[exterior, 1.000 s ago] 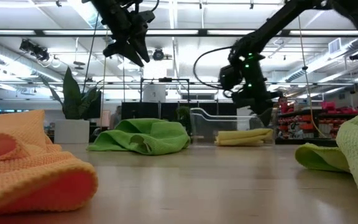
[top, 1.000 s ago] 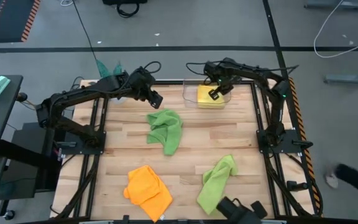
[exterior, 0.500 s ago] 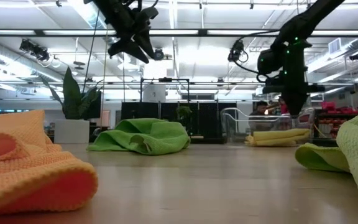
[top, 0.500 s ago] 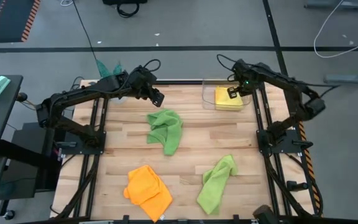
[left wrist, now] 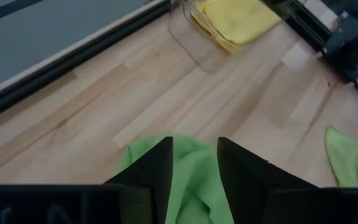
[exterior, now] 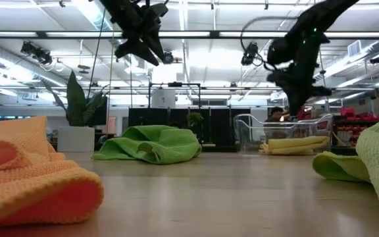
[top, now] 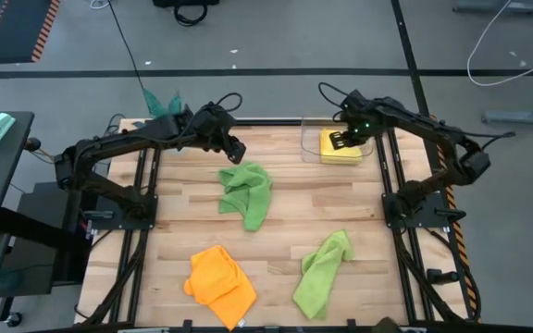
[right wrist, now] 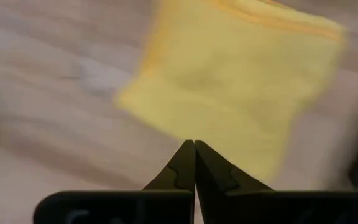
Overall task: Fold microfiber towels
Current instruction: Fold the green towel
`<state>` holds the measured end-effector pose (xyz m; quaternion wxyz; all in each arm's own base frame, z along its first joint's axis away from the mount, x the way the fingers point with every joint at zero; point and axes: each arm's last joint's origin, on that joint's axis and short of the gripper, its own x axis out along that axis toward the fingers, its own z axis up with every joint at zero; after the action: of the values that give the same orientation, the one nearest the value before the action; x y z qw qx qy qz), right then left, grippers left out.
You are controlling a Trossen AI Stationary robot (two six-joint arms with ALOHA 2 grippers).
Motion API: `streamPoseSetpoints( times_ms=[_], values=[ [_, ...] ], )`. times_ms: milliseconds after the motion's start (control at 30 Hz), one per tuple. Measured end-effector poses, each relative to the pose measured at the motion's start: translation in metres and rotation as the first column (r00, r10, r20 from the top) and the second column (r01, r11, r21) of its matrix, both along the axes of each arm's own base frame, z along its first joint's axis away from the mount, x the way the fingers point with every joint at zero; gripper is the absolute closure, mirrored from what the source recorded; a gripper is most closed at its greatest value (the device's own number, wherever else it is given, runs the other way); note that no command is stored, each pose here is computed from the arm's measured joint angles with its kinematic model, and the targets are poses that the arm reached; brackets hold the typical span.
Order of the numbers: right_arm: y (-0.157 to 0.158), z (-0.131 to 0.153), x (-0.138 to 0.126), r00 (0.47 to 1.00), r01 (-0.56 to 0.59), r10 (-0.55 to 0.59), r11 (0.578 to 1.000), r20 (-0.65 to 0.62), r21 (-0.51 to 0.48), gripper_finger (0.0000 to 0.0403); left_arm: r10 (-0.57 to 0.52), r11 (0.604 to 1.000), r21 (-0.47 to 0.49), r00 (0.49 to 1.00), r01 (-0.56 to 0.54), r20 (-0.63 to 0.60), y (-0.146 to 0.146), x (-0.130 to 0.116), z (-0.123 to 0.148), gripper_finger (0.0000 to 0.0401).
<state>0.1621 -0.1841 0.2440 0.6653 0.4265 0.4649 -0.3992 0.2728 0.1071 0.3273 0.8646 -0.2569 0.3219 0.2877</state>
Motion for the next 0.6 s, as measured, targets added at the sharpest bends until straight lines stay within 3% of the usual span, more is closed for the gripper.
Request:
streamPoseSetpoints(
  times_ms=[200,400,500,600],
  values=[
    [0.046,0.034,0.024,0.974,-0.095,0.119,0.987,0.194,-0.127,0.0392,-0.047,0.999,-0.019,0.995,0.046,-0.083,-0.017,0.000,-0.005,0.0272],
    [0.108,0.066,0.044,0.876,-0.189,0.259,0.960,0.407,-0.206,0.0389,-0.080,0.996,0.022,0.972,0.087,-0.219,-0.051,-0.001,-0.012,0.0277],
    [0.139,0.074,0.052,0.838,-0.213,0.307,0.945,0.451,-0.246,0.0387,-0.103,0.993,0.035,0.960,0.116,-0.262,-0.069,-0.002,-0.014,0.0274],
    [0.166,0.073,0.056,0.835,-0.229,0.329,0.936,0.440,-0.266,0.0387,-0.123,0.990,0.037,0.949,0.139,-0.292,-0.087,-0.003,-0.016,0.0270]
  ],
)
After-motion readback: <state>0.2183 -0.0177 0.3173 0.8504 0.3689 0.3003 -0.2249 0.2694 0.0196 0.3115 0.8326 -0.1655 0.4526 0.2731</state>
